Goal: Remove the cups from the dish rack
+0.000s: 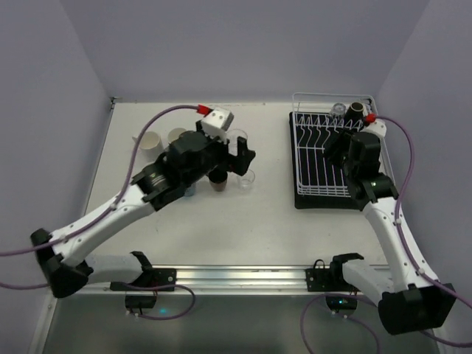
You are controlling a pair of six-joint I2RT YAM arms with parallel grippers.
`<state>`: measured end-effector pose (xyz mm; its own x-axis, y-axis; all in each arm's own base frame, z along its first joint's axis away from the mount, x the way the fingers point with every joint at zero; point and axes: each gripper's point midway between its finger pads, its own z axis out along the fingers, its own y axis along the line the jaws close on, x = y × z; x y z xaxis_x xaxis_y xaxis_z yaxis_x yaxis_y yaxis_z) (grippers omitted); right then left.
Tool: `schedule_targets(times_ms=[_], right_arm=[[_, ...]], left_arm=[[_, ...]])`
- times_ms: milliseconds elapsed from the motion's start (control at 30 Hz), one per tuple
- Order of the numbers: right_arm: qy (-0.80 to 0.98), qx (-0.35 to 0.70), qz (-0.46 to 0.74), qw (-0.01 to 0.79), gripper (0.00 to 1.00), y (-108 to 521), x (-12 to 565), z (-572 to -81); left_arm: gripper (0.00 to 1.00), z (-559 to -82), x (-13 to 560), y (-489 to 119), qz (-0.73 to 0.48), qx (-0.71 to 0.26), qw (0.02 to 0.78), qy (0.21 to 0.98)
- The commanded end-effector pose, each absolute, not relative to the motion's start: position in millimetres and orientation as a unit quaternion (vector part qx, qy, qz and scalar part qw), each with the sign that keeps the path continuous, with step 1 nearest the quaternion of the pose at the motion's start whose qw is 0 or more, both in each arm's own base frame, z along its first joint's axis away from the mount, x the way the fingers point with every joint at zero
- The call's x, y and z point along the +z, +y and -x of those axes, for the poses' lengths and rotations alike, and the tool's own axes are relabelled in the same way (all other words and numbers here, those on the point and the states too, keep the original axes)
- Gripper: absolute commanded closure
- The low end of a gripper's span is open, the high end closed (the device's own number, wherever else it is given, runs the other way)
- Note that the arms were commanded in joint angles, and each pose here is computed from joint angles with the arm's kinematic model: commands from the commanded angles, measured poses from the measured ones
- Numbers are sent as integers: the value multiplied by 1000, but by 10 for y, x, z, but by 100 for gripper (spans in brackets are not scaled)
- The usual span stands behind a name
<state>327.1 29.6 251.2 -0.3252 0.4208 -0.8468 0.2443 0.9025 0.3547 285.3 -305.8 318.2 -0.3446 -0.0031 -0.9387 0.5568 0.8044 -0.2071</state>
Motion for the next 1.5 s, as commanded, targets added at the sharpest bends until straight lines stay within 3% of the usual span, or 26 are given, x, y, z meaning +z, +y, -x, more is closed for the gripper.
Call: schedule_targets(times_ms=[0,300,600,800,967,1467], right_arm=[[786,76,-208,578,47,153,2874,-3564],[823,34,-227,520,48,-266,2583,-4665],[855,-38,-195,479,33,-577,2226,-5414],[860,-47,-170,479,31,-608,2093,-5832],[869,-76,-161,461,35,-718,1767,-6018],[875,-83,-158,450,35,-749,1455,-6182]], left_arm=[[0,-2492,3382,-2813,-174,-310,561,747],[0,-1890,3119,-2195,-236,-307,579,717],[0,-1969,2765,-2052,-238,-258,587,729],[0,-2006,2666,-2050,-235,-248,580,740],[0,-2035,2653,-2038,-233,-243,581,741],[0,-2144,2602,-2016,-228,-244,577,745]])
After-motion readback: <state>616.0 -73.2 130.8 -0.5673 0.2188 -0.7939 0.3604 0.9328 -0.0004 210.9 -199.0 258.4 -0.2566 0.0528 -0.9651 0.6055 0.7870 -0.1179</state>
